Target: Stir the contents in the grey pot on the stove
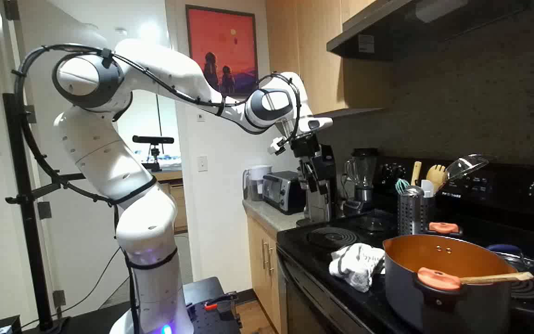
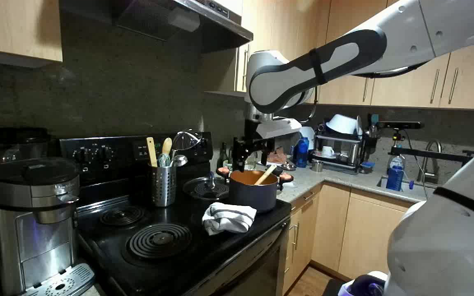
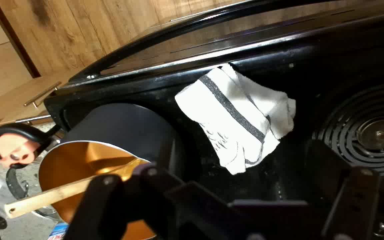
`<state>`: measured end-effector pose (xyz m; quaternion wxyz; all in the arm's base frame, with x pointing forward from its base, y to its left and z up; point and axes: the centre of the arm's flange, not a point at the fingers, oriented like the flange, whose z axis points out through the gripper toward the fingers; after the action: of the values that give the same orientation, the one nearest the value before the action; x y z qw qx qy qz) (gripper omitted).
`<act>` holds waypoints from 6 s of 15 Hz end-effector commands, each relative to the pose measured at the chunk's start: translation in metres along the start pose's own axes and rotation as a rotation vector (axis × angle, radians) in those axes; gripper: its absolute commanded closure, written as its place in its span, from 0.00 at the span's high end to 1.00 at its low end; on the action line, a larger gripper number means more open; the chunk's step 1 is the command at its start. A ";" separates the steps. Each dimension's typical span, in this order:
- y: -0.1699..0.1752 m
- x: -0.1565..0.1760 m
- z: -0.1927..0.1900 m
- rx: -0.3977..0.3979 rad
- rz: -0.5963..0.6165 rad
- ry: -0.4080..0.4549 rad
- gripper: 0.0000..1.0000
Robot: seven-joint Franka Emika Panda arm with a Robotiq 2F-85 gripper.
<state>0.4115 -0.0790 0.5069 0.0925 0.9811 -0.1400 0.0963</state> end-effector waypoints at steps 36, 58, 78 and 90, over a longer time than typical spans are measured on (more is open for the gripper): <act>0.222 0.097 0.049 0.032 0.545 -0.039 1.00; 0.228 0.158 0.066 0.030 0.273 -0.031 1.00; 0.329 0.186 0.177 0.229 0.570 -0.134 1.00; 0.354 0.196 0.169 0.291 0.632 -0.036 0.52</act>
<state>0.5175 -0.5005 0.4293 -0.0692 0.8929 -0.4305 0.1120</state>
